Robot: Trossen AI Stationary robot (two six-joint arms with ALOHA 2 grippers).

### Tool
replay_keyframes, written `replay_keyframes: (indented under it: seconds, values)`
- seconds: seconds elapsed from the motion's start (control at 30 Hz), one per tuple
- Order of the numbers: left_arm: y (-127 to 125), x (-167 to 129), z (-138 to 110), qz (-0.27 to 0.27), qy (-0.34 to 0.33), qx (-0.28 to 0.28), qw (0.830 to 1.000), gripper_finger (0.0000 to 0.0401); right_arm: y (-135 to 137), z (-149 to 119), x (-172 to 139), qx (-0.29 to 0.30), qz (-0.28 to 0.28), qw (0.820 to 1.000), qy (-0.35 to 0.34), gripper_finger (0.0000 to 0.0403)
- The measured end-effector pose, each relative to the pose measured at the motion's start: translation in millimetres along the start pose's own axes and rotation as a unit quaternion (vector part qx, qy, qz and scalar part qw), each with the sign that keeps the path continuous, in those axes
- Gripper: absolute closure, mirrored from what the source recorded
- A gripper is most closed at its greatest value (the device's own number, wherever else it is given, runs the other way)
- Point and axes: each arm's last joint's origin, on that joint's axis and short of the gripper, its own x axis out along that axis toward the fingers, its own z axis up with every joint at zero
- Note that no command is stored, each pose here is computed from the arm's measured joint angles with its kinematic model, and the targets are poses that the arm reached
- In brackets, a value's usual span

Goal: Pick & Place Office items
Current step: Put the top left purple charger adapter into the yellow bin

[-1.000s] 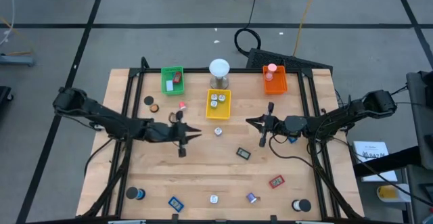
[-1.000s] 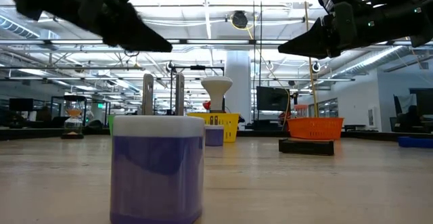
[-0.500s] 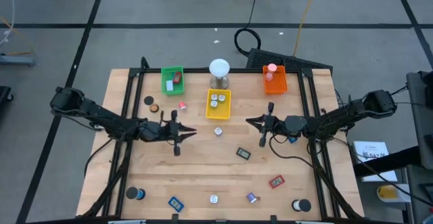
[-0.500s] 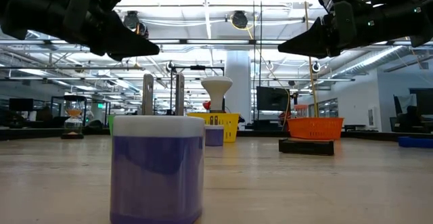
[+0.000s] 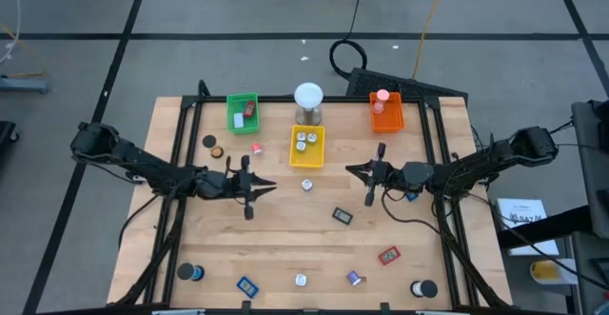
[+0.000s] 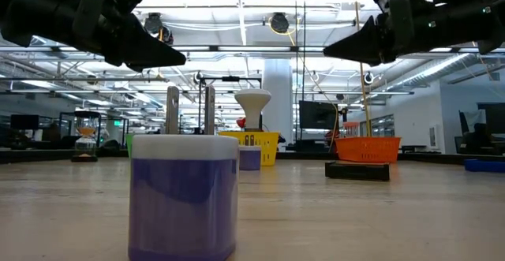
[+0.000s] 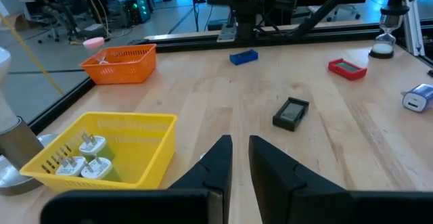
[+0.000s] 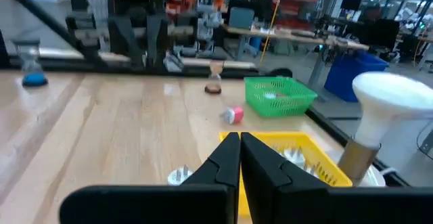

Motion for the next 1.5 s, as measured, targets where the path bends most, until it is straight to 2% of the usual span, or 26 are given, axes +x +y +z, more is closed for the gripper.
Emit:
replay_keyframes:
  seconds: [0.1,0.17,0.23,0.33,0.4,0.5,0.6,0.8,1.23,1.37,1.5]
  values:
    - [0.0,0.0,0.1,0.000,0.000,0.000,1.000,0.0350,-1.1,9.6,-0.4,0.009,-0.005,0.999,-0.046,0.0399]
    - [0.0,0.0,0.1,0.000,0.000,0.000,1.000,0.0350,-1.3,15.1,-1.2,0.051,0.004,0.996,-0.074,0.0399]
    - [0.0,0.0,0.1,0.000,0.000,0.000,1.000,0.0350,-1.9,18.0,0.0,0.103,0.040,0.990,-0.084,0.0399]
    - [0.0,0.0,0.1,0.000,0.000,0.000,1.000,0.0350,0.7,18.3,10.2,0.140,0.060,0.988,-0.011,0.0400]
    - [0.0,0.0,0.1,0.000,0.000,0.000,1.000,0.0350,2.8,14.7,17.9,0.146,0.019,0.986,0.073,0.0402]
    - [0.0,0.0,0.3,0.000,-0.001,0.000,1.000,0.0350,6.5,11.0,32.9,0.165,-0.054,0.971,0.162,0.0400]
    - [0.0,0.1,0.8,0.000,-0.003,-0.001,1.000,0.0350,13.9,12.0,50.2,0.180,-0.065,0.960,0.202,0.0388]
    - [0.0,0.1,0.9,0.000,-0.003,-0.001,1.000,0.0350,31.4,-0.9,82.7,0.185,-0.042,0.949,0.252,0.0332]
    - [0.4,0.3,1.0,0.001,-0.004,0.011,1.000,0.0350,57.8,-19.3,124.7,0.176,-0.048,0.938,0.293,0.0147]
    - [0.4,0.3,1.0,0.001,-0.004,0.011,1.000,0.0350,62.7,-19.8,137.3,0.170,-0.058,0.934,0.311,0.0117]
    - [0.4,0.3,1.0,0.001,-0.004,0.011,1.000,0.0350,66.3,-24.5,147.4,0.139,-0.091,0.928,0.335,0.0114]
